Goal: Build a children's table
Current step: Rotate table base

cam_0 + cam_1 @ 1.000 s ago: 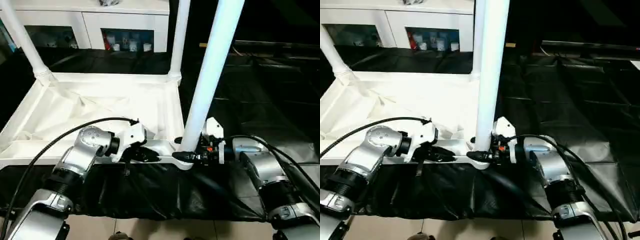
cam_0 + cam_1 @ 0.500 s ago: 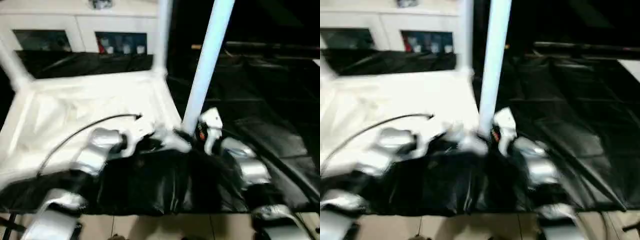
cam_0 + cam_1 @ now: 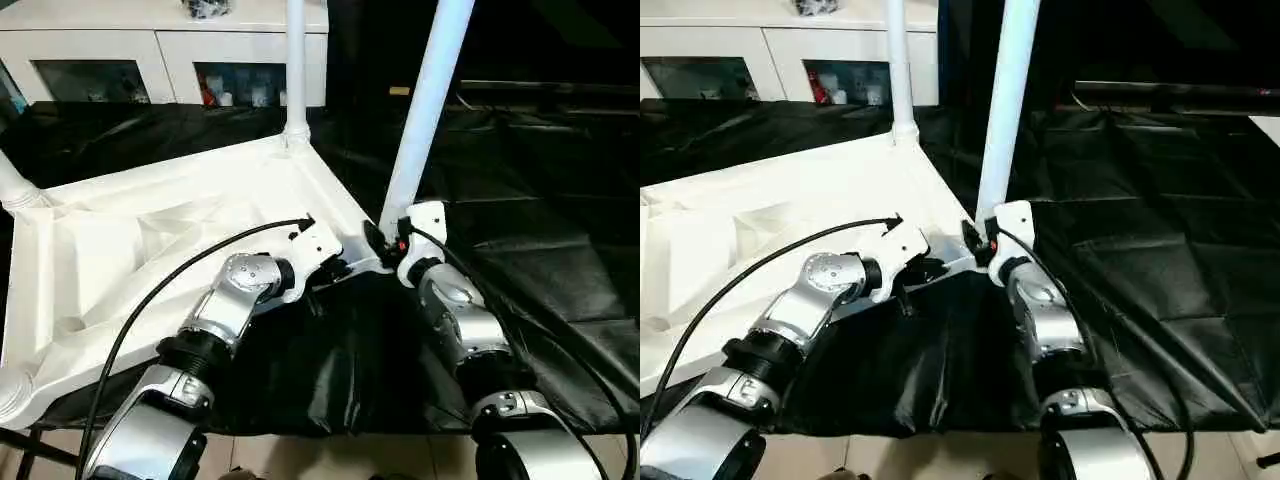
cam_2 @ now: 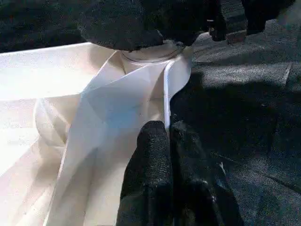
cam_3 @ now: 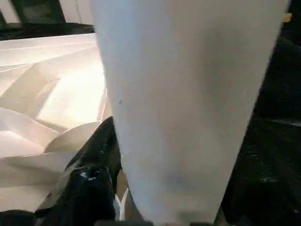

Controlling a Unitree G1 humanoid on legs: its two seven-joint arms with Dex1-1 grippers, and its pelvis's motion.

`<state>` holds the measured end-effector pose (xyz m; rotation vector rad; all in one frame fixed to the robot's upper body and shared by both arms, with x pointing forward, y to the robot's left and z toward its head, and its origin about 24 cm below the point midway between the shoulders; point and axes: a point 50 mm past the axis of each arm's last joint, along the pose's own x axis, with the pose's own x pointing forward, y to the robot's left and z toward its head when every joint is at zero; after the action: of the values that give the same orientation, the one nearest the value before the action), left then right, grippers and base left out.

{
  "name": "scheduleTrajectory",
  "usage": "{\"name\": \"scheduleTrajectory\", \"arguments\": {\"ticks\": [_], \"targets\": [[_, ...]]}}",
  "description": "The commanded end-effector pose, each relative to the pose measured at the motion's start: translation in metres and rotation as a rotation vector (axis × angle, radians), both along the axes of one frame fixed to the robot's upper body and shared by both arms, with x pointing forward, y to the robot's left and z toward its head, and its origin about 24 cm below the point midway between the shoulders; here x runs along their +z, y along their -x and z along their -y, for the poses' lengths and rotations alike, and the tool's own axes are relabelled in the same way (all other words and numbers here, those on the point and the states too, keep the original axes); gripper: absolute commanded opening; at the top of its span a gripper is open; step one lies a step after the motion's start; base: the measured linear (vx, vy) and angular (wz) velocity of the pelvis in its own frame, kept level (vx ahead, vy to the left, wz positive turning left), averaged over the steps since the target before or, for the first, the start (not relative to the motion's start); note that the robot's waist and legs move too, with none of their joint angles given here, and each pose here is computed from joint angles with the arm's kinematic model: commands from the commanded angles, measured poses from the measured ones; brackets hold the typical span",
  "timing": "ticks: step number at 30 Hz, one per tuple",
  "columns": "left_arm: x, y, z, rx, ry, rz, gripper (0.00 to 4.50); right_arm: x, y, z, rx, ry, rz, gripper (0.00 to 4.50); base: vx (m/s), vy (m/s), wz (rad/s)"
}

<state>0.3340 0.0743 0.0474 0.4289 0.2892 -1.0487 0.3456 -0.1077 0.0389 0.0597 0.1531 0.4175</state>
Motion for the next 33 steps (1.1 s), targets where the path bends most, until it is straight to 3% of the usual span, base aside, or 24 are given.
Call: {"name": "scheduleTrajectory", "arguments": {"ticks": [1, 7, 10, 13, 17, 20, 24, 28, 29, 33], "targets": [[0.002, 0.007, 0.026, -0.120, 0.011, 0.025, 0.00, -0.009, 0.012, -0.031, 0.175, 0.000, -0.031, 3.11, 0.000, 0.000, 0.00], [-0.002, 0.008, 0.022, -0.125, 0.011, 0.023, 0.00, -0.006, 0.014, 0.004, 0.151, 0.027, 0.006, 3.73, 0.000, 0.000, 0.00], [-0.007, 0.010, 0.017, -0.135, 0.009, 0.016, 0.00, 0.001, 0.025, 0.037, 0.206, 0.100, 0.053, 3.73, 0.000, 0.000, 0.00], [-0.008, 0.011, 0.016, -0.140, 0.010, 0.011, 0.00, 0.005, 0.029, 0.049, 0.217, 0.096, 0.064, 3.73, 0.000, 0.000, 0.00], [-0.011, 0.011, 0.010, -0.144, 0.005, 0.005, 0.00, 0.021, 0.038, 0.097, 0.210, 0.123, 0.086, 3.73, 0.000, 0.000, 0.00], [-0.011, 0.011, 0.009, -0.133, 0.012, 0.004, 0.00, 0.028, 0.047, 0.114, 0.254, 0.124, 0.076, 3.73, 0.000, 0.000, 0.00], [-0.011, 0.011, 0.009, -0.133, 0.026, 0.004, 0.00, 0.031, 0.055, 0.116, 0.332, 0.132, 0.058, 3.73, 0.000, 0.000, 0.00], [-0.003, 0.007, 0.009, -0.090, 0.116, 0.002, 0.00, 0.030, 0.072, 0.110, 0.520, 0.145, -0.022, 3.73, 0.000, 0.000, 0.00], [-0.001, 0.006, 0.008, -0.082, 0.122, 0.011, 0.44, 0.029, 0.073, 0.108, 0.534, 0.144, -0.031, 3.83, 0.000, 0.000, 0.00], [0.011, 0.003, 0.002, -0.049, 0.170, 0.023, 0.71, 0.027, 0.075, 0.092, 0.582, 0.135, -0.031, 3.83, 0.000, 0.000, 0.00]]}}
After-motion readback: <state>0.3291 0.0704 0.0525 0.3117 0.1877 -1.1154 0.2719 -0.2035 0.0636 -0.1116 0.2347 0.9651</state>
